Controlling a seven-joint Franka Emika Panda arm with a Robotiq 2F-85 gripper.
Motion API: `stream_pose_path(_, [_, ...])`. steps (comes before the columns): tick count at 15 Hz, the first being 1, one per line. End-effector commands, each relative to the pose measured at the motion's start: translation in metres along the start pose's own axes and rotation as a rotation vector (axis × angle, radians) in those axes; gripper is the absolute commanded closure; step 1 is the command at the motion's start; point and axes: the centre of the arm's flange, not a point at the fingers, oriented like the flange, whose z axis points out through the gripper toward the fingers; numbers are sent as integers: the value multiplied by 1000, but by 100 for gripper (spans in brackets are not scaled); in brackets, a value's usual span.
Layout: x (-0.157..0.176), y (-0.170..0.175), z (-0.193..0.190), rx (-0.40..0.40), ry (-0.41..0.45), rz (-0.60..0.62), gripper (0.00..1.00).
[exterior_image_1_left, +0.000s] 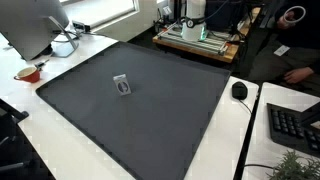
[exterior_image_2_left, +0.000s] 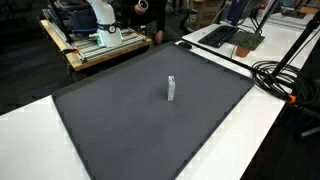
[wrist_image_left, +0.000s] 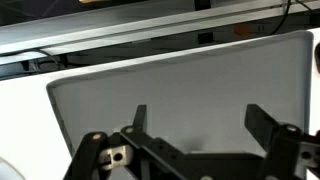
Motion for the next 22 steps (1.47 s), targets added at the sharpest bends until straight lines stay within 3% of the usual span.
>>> stream_pose_path(1, [0,0,0,0,0,0,0])
stream_pose_path(7, [0,0,0,0,1,0,0])
stream_pose_path(9, [-1,-14,3,-53,24,-84,0])
stream_pose_path(13, [0,-62,20,-172,-12,-278,0])
stream_pose_path(22, [-9,-192,71,-323,-91,-732,0])
